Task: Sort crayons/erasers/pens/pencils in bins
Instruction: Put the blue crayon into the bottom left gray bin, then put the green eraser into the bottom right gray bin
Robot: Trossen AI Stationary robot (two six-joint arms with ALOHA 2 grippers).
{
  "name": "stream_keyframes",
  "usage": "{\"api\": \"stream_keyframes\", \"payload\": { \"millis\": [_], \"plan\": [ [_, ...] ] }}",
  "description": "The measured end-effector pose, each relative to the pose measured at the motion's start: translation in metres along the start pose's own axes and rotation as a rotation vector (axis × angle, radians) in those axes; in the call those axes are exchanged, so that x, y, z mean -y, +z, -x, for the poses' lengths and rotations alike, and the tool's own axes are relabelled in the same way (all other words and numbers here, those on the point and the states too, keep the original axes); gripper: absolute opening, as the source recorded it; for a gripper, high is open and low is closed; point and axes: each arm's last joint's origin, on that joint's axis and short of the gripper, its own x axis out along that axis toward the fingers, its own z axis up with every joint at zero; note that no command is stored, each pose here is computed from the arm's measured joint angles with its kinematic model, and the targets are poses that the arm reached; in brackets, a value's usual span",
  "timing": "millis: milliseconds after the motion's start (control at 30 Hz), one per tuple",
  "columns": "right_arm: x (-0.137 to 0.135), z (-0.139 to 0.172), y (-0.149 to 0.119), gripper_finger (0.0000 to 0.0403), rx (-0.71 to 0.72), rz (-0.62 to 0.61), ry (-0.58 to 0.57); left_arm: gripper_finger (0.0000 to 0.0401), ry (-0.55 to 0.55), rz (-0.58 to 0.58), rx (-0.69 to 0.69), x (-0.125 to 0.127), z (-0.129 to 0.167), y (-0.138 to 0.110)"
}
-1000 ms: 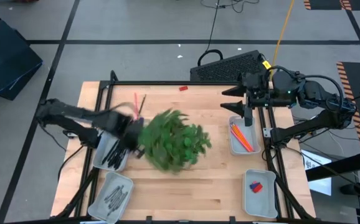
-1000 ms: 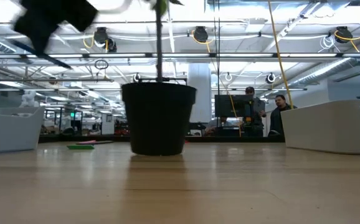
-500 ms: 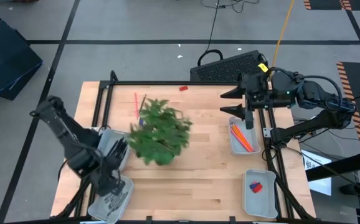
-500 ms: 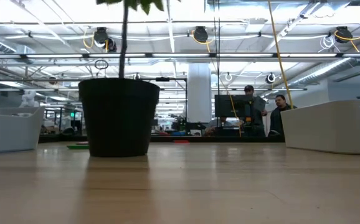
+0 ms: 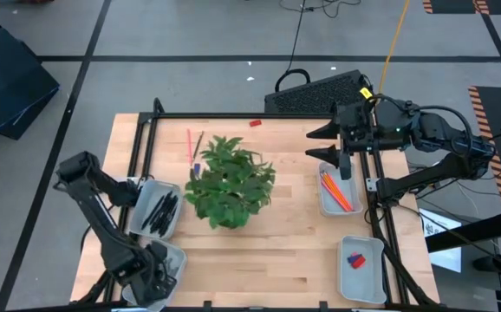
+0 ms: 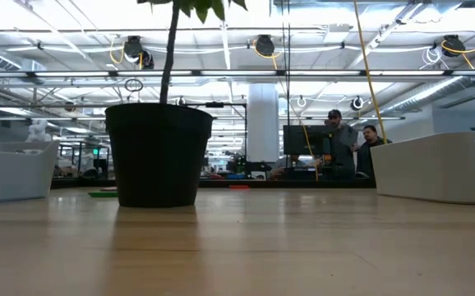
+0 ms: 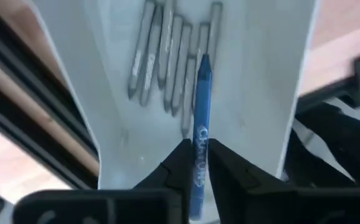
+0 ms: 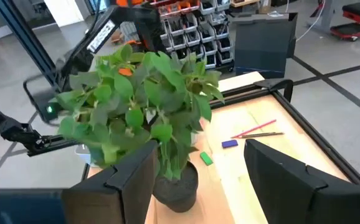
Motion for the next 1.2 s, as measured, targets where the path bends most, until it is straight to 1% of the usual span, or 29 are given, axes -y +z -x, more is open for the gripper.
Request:
{"api": "stream_keyframes", "payload": {
  "millis": [133, 233, 300, 367, 433, 500, 567, 600, 667, 767, 833, 900, 967, 1033, 1133, 1200],
  "plan": [
    [0.000, -0.001, 0.001, 0.0233, 0.005, -0.035, 0.001, 0.0089, 0.048, -0.022, 0.018, 0.008, -0.016, 0.005],
    [0.000, -0.001, 0.000, 0.0233, 0.004, -0.062, 0.001, 0.0121, 0.058, -0.034, 0.017, 0.010, -0.018, 0.008],
    [0.000, -0.002, 0.000, 0.0233, 0.002, -0.077, 0.002, 0.0141, 0.036, -0.062, 0.015, 0.009, -0.012, 0.009],
    [-0.001, -0.002, 0.000, 0.0233, 0.000, -0.079, 0.008, 0.0158, -0.026, -0.122, 0.035, 0.007, 0.005, 0.012],
    [-0.003, -0.002, 0.000, 0.0233, -0.001, -0.076, 0.015, 0.0166, -0.117, -0.180, 0.117, 0.003, 0.025, 0.017],
    [-0.004, -0.002, 0.000, 0.0233, -0.002, -0.073, 0.020, 0.0168, -0.195, -0.266, 0.268, -0.002, 0.042, 0.026],
    [-0.004, -0.005, -0.001, 0.0233, -0.007, -0.073, 0.019, 0.0167, -0.219, -0.387, 0.426, -0.006, 0.053, 0.035],
    [-0.004, -0.007, -0.001, 0.0233, -0.012, -0.072, 0.017, 0.0165, -0.196, -0.444, 0.486, -0.009, 0.058, 0.040],
    [-0.004, -0.011, -0.002, 0.0233, -0.025, -0.071, 0.013, 0.0159, -0.089, -0.566, 0.558, -0.014, 0.063, 0.053],
    [-0.004, -0.014, -0.003, 0.0233, -0.034, -0.070, 0.012, 0.0148, 0.042, -0.733, 0.580, -0.014, 0.062, 0.075],
    [-0.004, -0.015, -0.003, 0.0233, -0.037, -0.069, 0.012, 0.0139, 0.102, -0.792, 0.575, -0.013, 0.057, 0.093],
    [-0.005, -0.015, -0.003, 0.0233, -0.042, -0.068, 0.015, 0.0133, 0.118, -0.799, 0.576, -0.012, 0.048, 0.111],
    [-0.007, -0.015, -0.004, 0.0233, -0.043, -0.065, 0.023, 0.0132, 0.117, -0.756, 0.568, -0.014, 0.036, 0.128],
    [-0.010, -0.012, -0.004, 0.0233, -0.043, -0.060, 0.038, 0.0137, 0.077, -0.720, 0.578, -0.017, 0.026, 0.142],
    [-0.015, -0.010, -0.005, 0.0233, -0.042, -0.054, 0.065, 0.0157, 0.007, -0.737, 0.596, -0.020, 0.012, 0.154],
    [-0.018, -0.009, -0.006, 0.0233, -0.044, -0.050, 0.079, 0.0176, -0.046, -0.745, 0.625, -0.017, 0.009, 0.162]
  ]
}}
